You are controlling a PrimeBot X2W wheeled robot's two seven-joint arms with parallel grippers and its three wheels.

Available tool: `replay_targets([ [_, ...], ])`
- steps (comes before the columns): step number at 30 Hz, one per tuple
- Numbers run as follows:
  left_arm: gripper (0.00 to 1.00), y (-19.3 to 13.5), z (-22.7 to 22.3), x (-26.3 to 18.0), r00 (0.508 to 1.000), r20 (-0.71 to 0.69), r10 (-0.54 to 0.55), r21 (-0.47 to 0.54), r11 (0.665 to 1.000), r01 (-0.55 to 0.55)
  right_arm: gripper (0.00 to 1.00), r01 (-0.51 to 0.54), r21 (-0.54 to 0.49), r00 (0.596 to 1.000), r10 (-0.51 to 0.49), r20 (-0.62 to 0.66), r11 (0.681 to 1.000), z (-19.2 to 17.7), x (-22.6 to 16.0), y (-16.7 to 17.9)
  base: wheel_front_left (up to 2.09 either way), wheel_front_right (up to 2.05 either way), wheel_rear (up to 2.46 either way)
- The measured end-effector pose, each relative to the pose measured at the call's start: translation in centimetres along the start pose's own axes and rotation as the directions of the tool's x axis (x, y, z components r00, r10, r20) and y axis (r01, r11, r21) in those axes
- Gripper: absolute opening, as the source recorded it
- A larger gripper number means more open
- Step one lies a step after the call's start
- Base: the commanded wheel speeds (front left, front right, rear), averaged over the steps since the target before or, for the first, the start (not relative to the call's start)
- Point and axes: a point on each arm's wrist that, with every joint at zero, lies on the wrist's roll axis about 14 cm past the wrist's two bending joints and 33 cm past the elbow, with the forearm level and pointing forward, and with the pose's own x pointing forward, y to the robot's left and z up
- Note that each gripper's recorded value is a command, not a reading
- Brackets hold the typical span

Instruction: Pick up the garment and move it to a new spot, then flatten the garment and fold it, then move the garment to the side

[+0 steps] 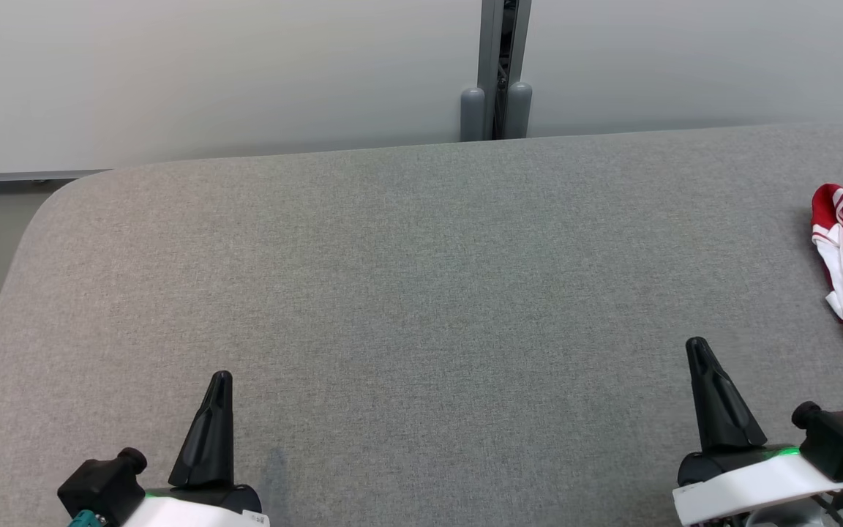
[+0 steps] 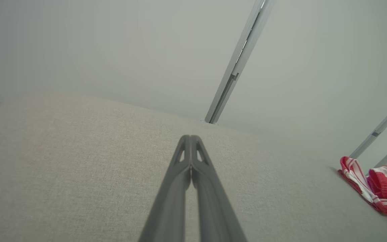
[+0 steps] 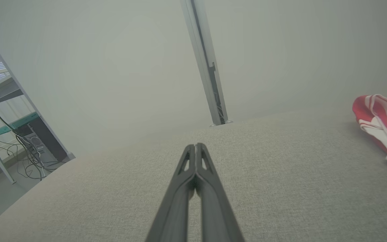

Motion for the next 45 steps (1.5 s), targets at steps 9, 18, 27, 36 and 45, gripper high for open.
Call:
replay_targets([
  [9,0.00,0.4,0.2,0.6,1.000,-0.003,0.026,-0.142,0.989,-0.026,0.00,0.056,0.147,0.998,-0.055,-0.013,0.987,0.0,0.0,-1.6,0.00,0.00,0.00],
  [18,0.00,0.9,0.1,1.1,0.999,-0.017,0.048,-0.271,0.961,-0.051,0.00,0.091,0.282,0.996,-0.088,-0.023,0.955,0.2,0.1,-2.5,0.00,0.00,0.00],
  [27,0.00,1.0,0.4,1.7,0.998,-0.017,0.056,-0.382,0.922,-0.058,0.00,0.123,0.394,0.992,-0.121,-0.031,0.911,0.4,0.3,-3.7,0.00,0.00,0.00],
  [36,0.00,1.3,0.4,2.1,0.997,-0.025,0.066,-0.489,0.870,-0.070,0.00,0.145,0.508,0.989,-0.142,-0.045,0.849,0.5,0.2,-4.5,0.00,0.00,0.00],
  [45,0.00,1.3,0.6,2.5,0.997,-0.027,0.069,-0.561,0.825,-0.072,0.00,0.161,0.586,0.985,-0.163,-0.050,0.794,0.6,0.2,-5.3,0.00,0.00,0.00],
])
